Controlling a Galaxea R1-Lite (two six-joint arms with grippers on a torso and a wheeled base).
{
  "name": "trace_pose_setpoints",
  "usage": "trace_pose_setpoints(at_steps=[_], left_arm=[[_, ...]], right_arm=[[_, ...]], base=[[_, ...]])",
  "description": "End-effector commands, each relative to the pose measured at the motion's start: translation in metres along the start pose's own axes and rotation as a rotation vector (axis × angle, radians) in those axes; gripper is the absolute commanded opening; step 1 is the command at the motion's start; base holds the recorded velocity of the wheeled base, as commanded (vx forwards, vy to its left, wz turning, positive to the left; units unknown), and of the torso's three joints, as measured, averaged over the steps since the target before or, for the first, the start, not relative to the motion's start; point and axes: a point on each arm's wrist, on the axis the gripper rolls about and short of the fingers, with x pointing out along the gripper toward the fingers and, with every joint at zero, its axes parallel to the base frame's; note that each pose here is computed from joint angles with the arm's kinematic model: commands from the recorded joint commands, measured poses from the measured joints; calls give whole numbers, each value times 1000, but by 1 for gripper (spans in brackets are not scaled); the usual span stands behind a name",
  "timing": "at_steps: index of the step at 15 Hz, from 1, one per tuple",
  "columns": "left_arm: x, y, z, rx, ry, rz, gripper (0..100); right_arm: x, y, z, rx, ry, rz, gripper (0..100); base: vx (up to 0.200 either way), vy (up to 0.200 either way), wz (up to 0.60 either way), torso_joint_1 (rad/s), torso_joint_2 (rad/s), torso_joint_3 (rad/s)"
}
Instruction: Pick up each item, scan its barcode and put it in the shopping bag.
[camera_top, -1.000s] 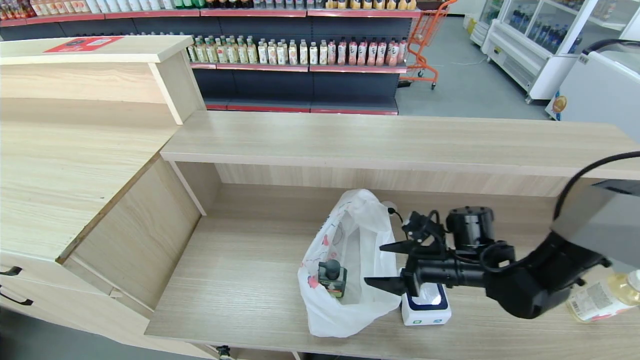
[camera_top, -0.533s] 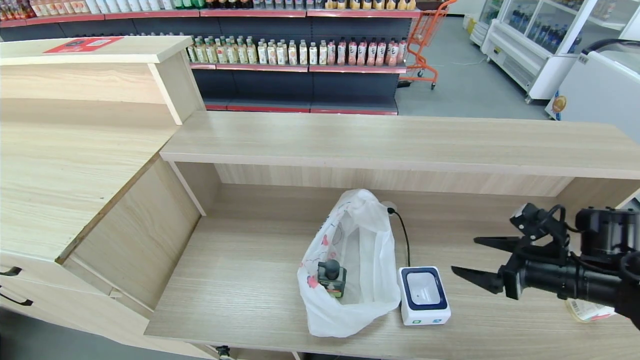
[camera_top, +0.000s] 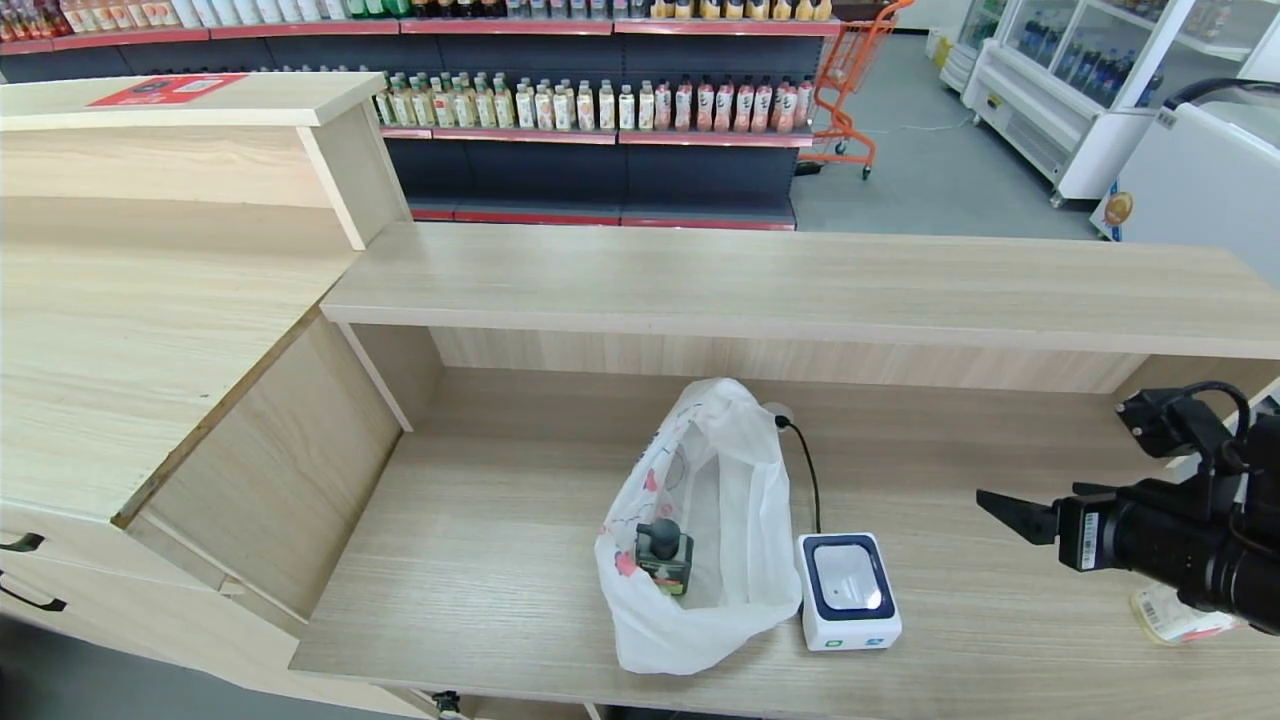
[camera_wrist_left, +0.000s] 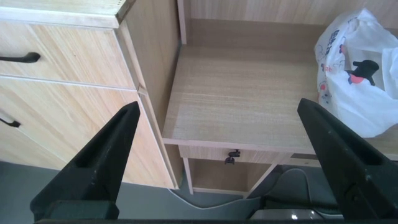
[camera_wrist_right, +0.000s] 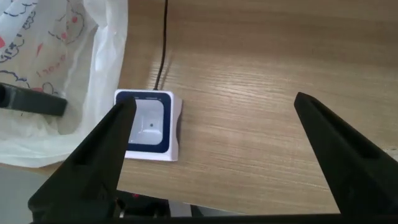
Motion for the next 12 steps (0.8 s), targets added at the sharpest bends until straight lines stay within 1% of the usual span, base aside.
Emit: trace_pose_setpoints(at_steps=[1, 3, 8, 12], left_arm=[[0, 0, 0, 0, -1, 0, 100], [0, 0, 0, 0, -1, 0, 100], [0, 0, 0, 0, -1, 0, 100], [0, 0, 0, 0, -1, 0, 100]], right_arm=[[-10, 3, 5, -6, -39, -1, 100], [-8, 3, -2, -4, -9, -4, 100], [-9, 6, -1, -4, -19, 8, 100], [-10, 6, -5, 2, 0, 9, 100]], base=[[0, 0, 0, 0, 0, 0], [0, 0, 0, 0, 0, 0], [0, 0, 0, 0, 0, 0], [0, 0, 0, 0, 0, 0]])
